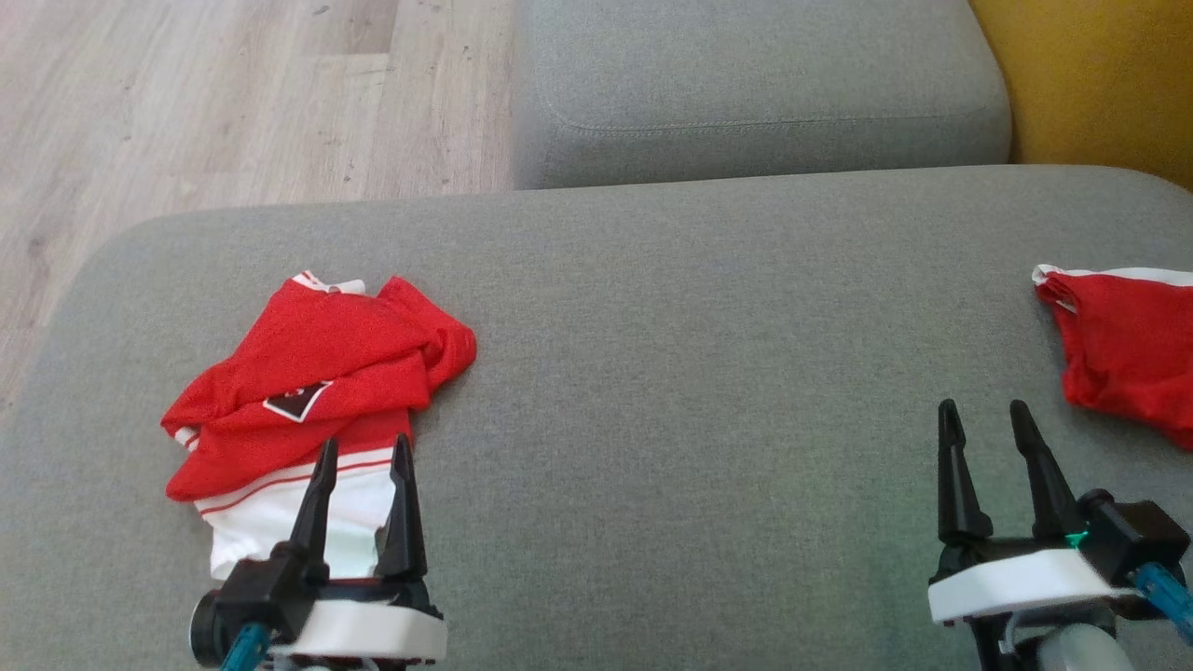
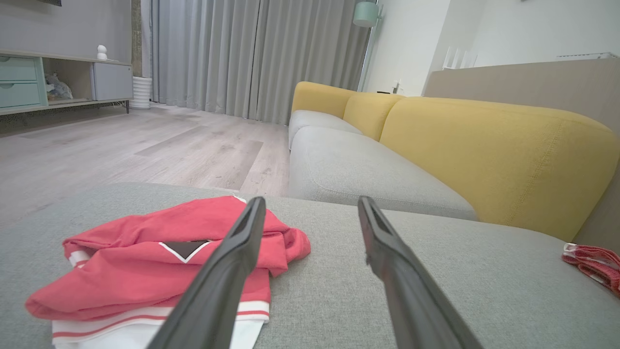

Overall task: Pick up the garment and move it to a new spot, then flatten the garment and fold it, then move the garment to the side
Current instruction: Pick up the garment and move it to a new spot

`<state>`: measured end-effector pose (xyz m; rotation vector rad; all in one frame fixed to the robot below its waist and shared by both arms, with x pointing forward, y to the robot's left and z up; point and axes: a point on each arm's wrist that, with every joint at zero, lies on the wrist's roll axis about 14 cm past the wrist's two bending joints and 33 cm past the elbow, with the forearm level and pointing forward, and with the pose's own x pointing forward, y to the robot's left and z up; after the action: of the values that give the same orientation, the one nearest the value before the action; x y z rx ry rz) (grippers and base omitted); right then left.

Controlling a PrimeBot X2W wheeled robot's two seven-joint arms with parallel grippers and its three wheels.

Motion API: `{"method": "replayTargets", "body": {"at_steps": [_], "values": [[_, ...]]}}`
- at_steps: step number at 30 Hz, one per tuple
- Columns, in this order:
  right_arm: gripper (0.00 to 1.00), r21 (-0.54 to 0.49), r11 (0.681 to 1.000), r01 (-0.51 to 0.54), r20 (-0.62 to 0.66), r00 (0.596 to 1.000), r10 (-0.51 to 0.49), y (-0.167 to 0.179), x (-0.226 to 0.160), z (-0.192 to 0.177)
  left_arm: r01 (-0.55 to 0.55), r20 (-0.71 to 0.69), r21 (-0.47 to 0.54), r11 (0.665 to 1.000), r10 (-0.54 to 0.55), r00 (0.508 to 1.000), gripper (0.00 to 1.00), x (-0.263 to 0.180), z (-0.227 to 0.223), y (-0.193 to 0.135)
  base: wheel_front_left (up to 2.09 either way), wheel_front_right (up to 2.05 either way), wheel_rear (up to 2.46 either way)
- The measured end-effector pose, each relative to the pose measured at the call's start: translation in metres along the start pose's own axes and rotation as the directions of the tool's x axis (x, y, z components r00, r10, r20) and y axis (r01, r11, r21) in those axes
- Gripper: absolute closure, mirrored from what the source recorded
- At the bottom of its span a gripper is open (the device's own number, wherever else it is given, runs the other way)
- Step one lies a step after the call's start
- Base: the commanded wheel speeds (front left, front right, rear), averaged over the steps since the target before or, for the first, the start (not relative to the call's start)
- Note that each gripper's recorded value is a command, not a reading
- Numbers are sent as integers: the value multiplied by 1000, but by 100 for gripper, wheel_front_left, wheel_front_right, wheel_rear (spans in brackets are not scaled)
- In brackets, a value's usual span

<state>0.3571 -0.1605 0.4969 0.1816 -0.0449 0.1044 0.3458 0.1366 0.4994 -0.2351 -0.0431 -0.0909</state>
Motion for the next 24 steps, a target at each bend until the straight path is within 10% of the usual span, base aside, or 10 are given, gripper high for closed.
{"method": "replayTargets", "body": {"at_steps": [24], "values": [[0,12,997,-73,-6,997,73,24,7,-3,-42,10,-9,999,43,999,0,-5,3,13,0,0,0]]}}
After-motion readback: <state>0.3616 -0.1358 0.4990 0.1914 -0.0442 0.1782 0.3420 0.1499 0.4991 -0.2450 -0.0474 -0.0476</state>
